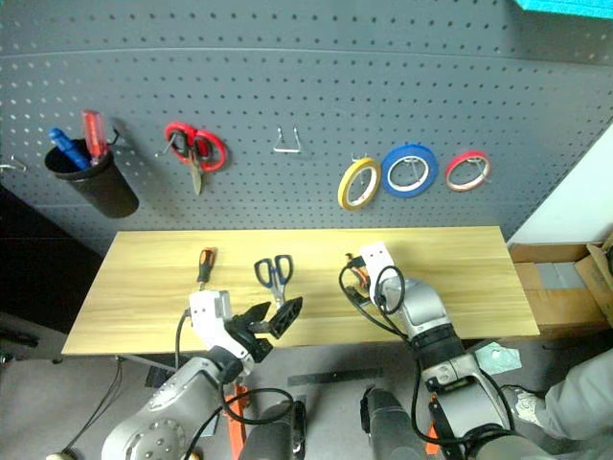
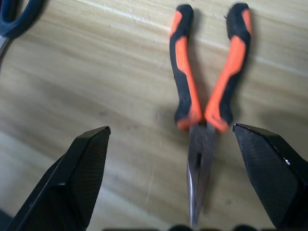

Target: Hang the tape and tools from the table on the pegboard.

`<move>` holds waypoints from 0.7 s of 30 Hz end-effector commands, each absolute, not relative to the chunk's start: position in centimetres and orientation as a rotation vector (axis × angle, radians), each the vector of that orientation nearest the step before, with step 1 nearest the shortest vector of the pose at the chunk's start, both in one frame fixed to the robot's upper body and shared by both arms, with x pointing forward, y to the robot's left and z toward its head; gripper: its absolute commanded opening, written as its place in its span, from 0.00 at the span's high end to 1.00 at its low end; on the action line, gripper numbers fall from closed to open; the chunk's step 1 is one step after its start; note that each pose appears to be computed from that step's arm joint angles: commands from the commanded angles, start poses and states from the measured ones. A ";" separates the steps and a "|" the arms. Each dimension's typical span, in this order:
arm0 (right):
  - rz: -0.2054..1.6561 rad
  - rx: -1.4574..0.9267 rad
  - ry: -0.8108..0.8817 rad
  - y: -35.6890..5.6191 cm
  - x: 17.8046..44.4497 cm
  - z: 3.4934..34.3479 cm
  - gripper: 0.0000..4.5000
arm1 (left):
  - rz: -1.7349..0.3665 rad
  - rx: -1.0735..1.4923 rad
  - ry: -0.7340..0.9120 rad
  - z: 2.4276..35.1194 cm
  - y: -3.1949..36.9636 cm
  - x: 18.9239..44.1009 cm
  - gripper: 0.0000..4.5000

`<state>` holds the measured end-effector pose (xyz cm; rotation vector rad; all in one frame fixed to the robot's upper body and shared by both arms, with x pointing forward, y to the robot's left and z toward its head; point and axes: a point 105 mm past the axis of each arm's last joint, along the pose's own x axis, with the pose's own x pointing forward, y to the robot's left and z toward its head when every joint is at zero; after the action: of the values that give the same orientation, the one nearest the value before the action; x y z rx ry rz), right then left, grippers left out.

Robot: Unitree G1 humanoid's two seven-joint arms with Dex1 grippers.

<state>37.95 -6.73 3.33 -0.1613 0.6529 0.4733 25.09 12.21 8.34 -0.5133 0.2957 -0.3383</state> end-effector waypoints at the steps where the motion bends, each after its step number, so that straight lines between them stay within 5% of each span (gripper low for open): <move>1: 0.456 -0.155 0.613 -6.7 39.2 4.1 0.01 | -0.329 -0.540 0.284 8.7 12.8 24.9 0.00; 21: 0.406 -0.117 0.658 -6.6 40.2 2.8 0.01 | -0.512 -0.373 0.363 9.4 10.5 26.4 0.00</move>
<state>39.98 -6.86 2.52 -0.1219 0.6669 0.4085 26.39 10.56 9.02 -0.3782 0.3729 -0.5004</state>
